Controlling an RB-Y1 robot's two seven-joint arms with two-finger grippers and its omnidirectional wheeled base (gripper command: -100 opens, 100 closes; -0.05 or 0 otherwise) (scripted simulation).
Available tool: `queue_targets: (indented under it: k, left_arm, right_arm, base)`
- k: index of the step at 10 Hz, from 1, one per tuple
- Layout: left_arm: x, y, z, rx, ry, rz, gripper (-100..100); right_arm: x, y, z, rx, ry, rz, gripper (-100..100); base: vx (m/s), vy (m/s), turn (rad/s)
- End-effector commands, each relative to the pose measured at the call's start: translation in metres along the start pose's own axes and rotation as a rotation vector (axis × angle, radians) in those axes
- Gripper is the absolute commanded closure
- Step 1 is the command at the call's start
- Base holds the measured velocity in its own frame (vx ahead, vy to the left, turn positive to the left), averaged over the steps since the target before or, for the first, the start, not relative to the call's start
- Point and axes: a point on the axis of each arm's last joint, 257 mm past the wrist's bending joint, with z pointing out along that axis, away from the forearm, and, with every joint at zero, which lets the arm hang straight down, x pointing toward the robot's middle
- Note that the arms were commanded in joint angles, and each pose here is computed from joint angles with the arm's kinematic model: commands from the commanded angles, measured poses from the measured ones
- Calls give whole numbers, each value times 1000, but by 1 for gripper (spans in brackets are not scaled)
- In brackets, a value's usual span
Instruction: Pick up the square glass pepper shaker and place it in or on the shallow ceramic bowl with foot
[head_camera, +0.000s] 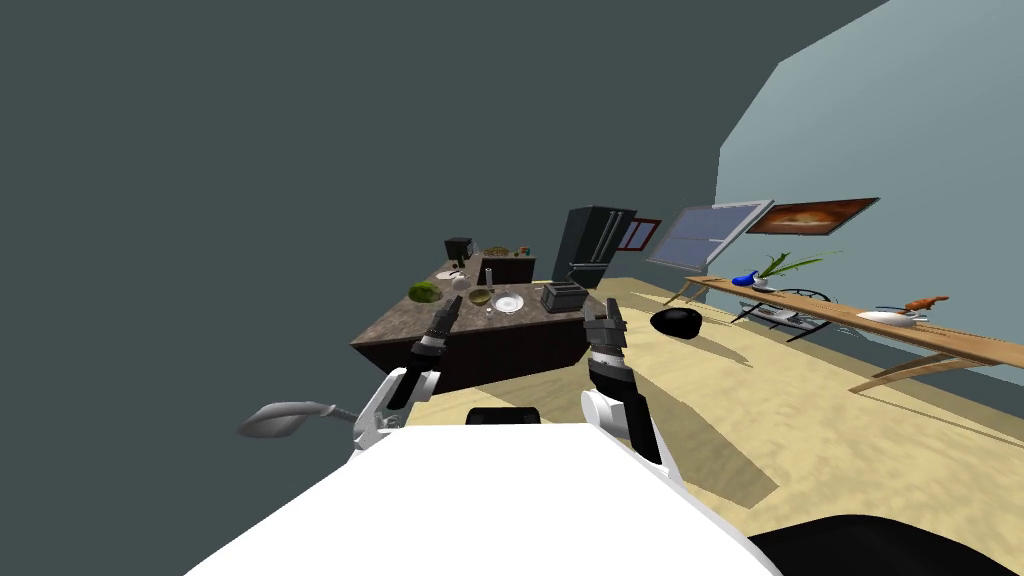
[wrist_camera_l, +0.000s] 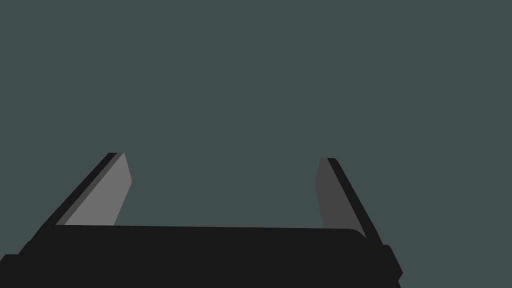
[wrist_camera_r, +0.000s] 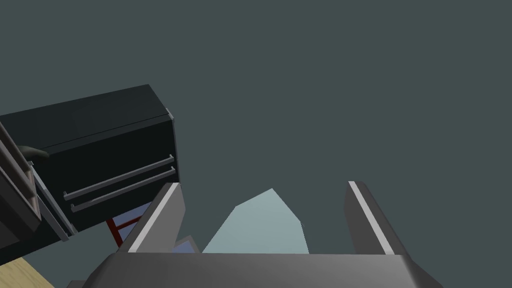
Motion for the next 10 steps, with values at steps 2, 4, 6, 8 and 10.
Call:
queue_targets:
  k: [2, 4, 6, 8, 10]
  left_arm:
    - [18, 19, -1, -30, 43, 71, -100]
    - [34, 36, -5, -57, 80, 119, -100]
    - [50, 55, -13, -88, 121, 161, -100]
    - [68, 74, -24, -121, 163, 195, -100]
    - [85, 93, -38, -154, 207, 222, -100]
  right_arm:
    - [0, 0, 0, 0, 0, 0, 0]
    - [0, 0, 0, 0, 0, 0, 0]
    - [0, 0, 0, 0, 0, 0, 0]
    - [0, 0, 0, 0, 0, 0, 0]
    - [0, 0, 0, 0, 0, 0, 0]
  base:
    - [-22, -77, 21]
    - [19, -88, 29]
    - [73, -89, 28]
    - [79, -74, 31]
    - [96, -72, 32]
